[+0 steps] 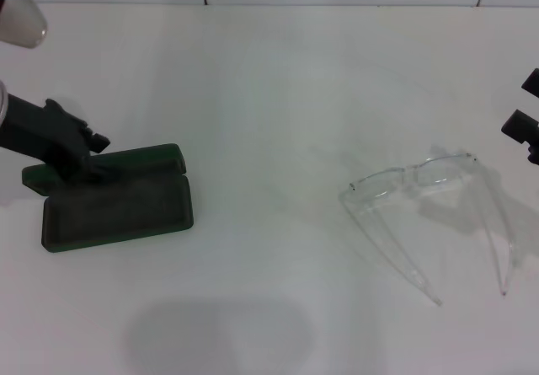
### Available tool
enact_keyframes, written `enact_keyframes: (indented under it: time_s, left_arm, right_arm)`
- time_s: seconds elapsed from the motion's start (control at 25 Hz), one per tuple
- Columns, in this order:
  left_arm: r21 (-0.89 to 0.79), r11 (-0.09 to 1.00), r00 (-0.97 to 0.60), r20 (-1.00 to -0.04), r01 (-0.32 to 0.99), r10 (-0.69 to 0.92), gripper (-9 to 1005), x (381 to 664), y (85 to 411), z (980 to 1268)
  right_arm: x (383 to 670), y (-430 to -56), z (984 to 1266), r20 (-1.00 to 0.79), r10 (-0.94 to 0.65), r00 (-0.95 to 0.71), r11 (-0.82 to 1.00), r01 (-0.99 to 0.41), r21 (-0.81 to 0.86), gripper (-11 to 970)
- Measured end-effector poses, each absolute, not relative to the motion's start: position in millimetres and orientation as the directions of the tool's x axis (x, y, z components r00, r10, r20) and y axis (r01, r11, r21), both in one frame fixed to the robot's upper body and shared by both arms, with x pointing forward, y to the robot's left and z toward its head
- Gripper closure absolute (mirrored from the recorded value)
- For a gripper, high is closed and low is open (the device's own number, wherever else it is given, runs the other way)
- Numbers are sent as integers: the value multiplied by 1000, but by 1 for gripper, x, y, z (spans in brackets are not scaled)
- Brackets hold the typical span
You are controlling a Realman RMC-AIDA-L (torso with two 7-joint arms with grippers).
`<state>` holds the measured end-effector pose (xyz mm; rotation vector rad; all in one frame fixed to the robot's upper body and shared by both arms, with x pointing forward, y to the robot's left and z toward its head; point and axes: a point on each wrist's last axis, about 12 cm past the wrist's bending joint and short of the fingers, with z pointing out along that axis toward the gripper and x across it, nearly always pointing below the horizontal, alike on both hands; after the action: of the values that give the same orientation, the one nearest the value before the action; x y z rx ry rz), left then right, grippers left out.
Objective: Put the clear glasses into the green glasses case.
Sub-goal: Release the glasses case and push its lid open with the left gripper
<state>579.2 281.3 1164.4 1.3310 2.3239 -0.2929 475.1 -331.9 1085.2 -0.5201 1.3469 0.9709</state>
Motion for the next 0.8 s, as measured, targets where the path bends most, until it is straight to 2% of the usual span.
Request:
enact_keyframes:
  time_s: [0.36,0.6,0.8]
  left_arm:
    - [62,500,-436,-405,864,804,527,578,277,1156]
    - [62,493,-428,-412,868,804,703,578,274,1158]
    - [87,474,-397,-427,876,813,803,579,264,1168]
  right_arm:
    - [476,-331,1085,-958,281,-63,529,-822,210,75]
    - [475,-330,1084,-957,282,-68,530,-820,215,75]
    - [473,-330,1081,-953,291,-79,534,-813,230,75]
